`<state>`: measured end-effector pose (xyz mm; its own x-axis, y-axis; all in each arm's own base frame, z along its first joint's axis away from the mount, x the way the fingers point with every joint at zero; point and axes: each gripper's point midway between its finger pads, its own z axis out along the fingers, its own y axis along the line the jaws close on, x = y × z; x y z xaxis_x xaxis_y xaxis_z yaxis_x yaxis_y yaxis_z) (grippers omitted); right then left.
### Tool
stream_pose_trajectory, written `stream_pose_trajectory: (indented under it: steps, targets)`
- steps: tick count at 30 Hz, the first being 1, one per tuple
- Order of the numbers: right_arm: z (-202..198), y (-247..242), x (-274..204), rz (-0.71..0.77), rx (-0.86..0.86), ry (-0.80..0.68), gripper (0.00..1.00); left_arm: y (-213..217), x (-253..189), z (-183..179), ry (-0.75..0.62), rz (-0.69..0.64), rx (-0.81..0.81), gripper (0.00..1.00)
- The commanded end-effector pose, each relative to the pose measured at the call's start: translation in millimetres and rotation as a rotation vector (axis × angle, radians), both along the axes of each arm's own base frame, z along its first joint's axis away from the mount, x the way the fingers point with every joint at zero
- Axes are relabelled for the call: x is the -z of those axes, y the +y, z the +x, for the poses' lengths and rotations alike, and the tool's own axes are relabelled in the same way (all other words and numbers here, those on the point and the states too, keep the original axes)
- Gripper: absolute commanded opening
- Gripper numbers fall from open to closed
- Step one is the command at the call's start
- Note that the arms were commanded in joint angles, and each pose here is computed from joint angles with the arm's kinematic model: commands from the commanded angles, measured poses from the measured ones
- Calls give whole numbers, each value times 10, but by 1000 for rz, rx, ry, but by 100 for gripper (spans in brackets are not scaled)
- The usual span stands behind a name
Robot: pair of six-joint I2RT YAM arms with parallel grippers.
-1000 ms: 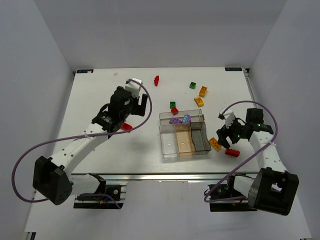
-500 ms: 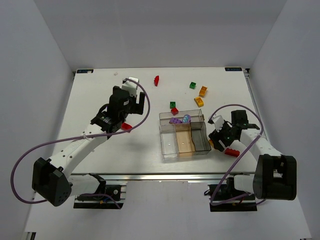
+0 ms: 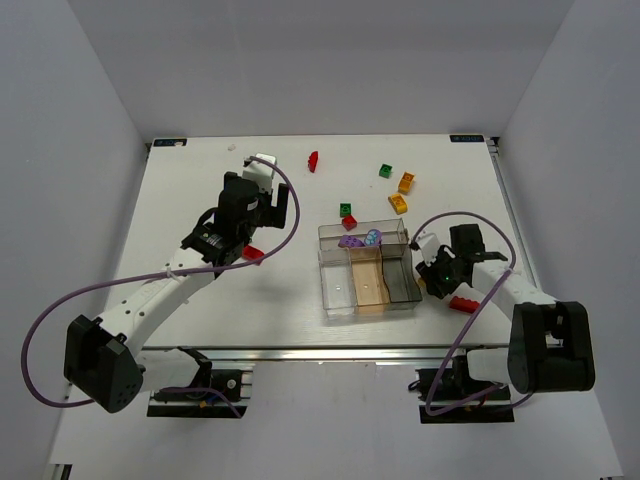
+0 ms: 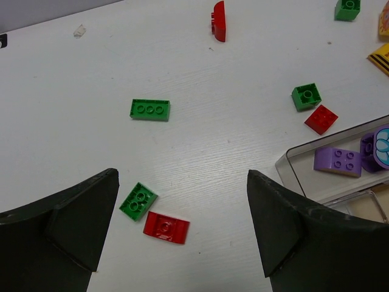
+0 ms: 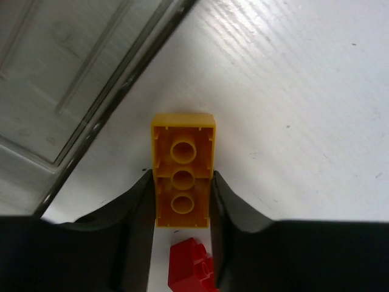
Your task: Sort the legos into containers by color
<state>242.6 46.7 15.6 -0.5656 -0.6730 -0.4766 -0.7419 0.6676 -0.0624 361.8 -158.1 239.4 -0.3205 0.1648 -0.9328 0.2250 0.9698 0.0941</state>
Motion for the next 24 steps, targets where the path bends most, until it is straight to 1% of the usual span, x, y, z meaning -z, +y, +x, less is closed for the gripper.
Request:
stream_pose_trajectory:
  steps: [1, 2, 3, 5, 6, 8, 9, 11, 12, 13, 14, 15, 16, 17, 19, 22, 24]
  targets:
    - [139, -103, -57, -40, 64, -41, 22, 53, -106, -24, -35, -7, -17, 96]
    - [227, -130, -150, -46, 81, -74, 6, 51, -100, -22, -33, -7, -17, 96]
    - [263, -147, -199, -60, 90, -88, 0, 51, -95, -21, -32, -5, -17, 96]
    - [368, -179, -357, -71, 105, -129, 0, 50, -78, -15, -29, -2, -18, 96]
    - [507, -187, -547, -72, 110, -175, 0, 53, -79, -16, -27, -2, -20, 96]
    - [596, -159, -773, -67, 94, -212, 0, 53, -63, -10, -24, 1, -22, 96]
    - [708, -72, -980, -32, 57, -257, 0, 53, -62, -10, -24, 1, -22, 96]
    - [780, 49, -1137, -6, -27, -296, 0, 48, -23, -3, -14, 7, -22, 96]
    - [813, 184, -1246, 38, -94, -321, 0, 43, -11, 5, -10, 10, -22, 95]
    - [819, 248, -1263, 38, -149, -333, 0, 46, 19, 5, -2, 15, -23, 96]
    - [853, 317, -1269, 55, -169, -338, 0, 44, 48, 14, 6, 23, -24, 96]
    - [812, 478, -1262, 98, -222, -320, 0, 46, 69, 20, 12, 28, -27, 96]
    - [845, 540, -1328, 110, -238, -323, 0, 45, 79, 27, 14, 30, -28, 96]
    - [806, 602, -1247, 129, -239, -267, 0, 49, 118, 34, 24, 38, -32, 96]
    - [696, 816, -1210, 172, -298, -223, 0, 54, 132, 36, 26, 47, -31, 96]
    - [646, 867, -1103, 158, -288, -207, 0, 52, 161, 44, 35, 53, -33, 96]
    - [592, 811, -990, 140, -265, -185, 2, 44, 173, 45, 38, 56, -27, 96]
